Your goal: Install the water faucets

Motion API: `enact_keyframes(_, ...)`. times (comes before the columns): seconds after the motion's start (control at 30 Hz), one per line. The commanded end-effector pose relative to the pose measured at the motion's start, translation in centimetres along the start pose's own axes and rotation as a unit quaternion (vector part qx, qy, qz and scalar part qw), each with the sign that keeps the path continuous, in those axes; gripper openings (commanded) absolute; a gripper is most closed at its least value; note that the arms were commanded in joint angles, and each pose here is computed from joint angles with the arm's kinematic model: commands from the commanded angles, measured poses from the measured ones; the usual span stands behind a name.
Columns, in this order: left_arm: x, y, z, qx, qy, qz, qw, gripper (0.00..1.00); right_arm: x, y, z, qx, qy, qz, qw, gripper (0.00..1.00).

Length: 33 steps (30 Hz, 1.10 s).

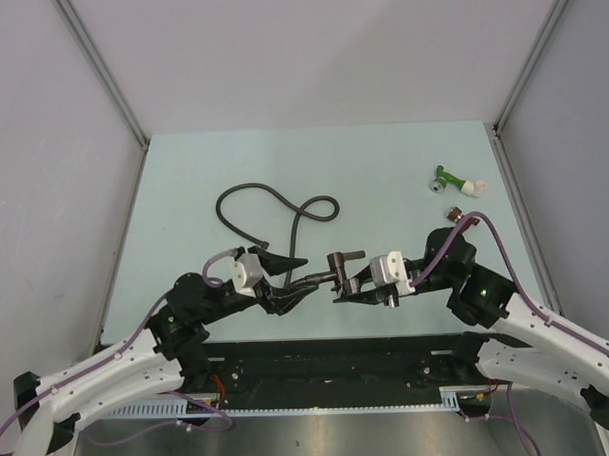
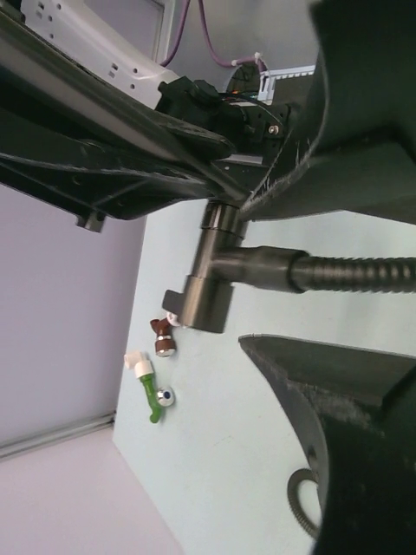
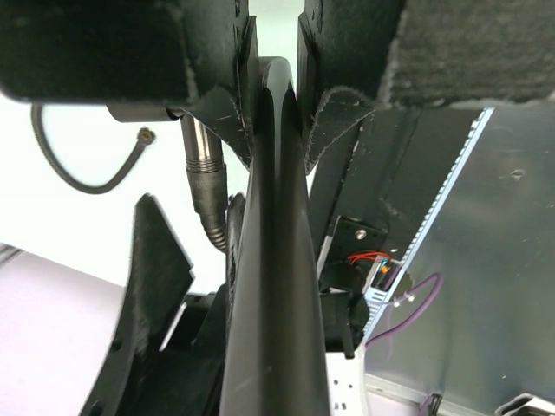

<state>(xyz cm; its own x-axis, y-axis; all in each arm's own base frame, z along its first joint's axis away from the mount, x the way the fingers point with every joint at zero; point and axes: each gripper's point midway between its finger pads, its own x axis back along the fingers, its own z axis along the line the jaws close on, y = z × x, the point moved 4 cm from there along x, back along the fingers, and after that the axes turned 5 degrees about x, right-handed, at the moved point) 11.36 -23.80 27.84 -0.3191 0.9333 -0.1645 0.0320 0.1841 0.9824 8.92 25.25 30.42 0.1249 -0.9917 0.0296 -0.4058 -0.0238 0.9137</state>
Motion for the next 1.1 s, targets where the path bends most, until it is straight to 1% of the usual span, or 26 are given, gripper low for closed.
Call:
enact_keyframes(0.0, 0.5, 2.7, -0.9, -0.023, -0.024, -0.01, 0.999, 0.65, 0.1, 2.1, 0.1, 0.035, 0.028, 0.003, 0.999, 0.0)
enact_keyframes(0.1, 0.4, 2.3, -1.3, -0.02, -0.041, 0.008, 0.999, 0.71, 0.0, 2.2, 0.4, 0.039, 0.033, 0.019, 0.999, 0.0)
enact_keyframes(0.17, 0.0, 1.7, -1.5, -0.027, -0.055, 0.032, 0.998, 0.74, 0.1, 2.2, 0.7, 0.042, 0.037, 0.029, 0.998, 0.0)
enact_keyframes(0.37, -1.5, -0.7, -1.5, -0.003, -0.079, 0.121, 0.99, 0.76, 0.0, 2.1, 1.1, 0.042, 0.044, 0.041, 0.997, 0.0)
enact_keyframes(0.47, -2.0, -1.4, -1.6, 0.004, -0.089, 0.141, 0.986, 0.76, 0.1, 2.1, 1.1, 0.044, 0.041, 0.045, 0.997, 0.0)
enact_keyframes(0.53, -1.8, -2.4, -1.7, 0.013, -0.094, 0.17, 0.981, 0.75, 0.0, 2.0, 1.1, 0.044, 0.041, 0.046, 0.997, 0.0)
enact_keyframes(0.67, -1.8, -2.9, -2.2, 0.017, -0.115, 0.184, 0.976, 0.72, 0.1, 2.0, 1.1, 0.045, 0.04, 0.046, 0.997, 0.0)
enact_keyframes(0.8, -1.8, -3.7, -2.1, 0.016, -0.12, 0.202, 0.972, 0.7, 0.1, 2.1, 1.1, 0.045, 0.04, 0.044, 0.997, 0.0)
enact_keyframes(0.93, -2.0, -4.5, -2.0, 0.016, -0.121, 0.219, 0.968, 0.61, 0.1, 2.2, 1.2, 0.046, 0.042, 0.042, 0.997, 0.0)
enact_keyframes(1.07, -2.1, -4.9, -1.9, 0.012, -0.122, 0.224, 0.967, 0.58, 0.0, 2.3, 1.3, 0.047, 0.043, 0.041, 0.997, 0.0)
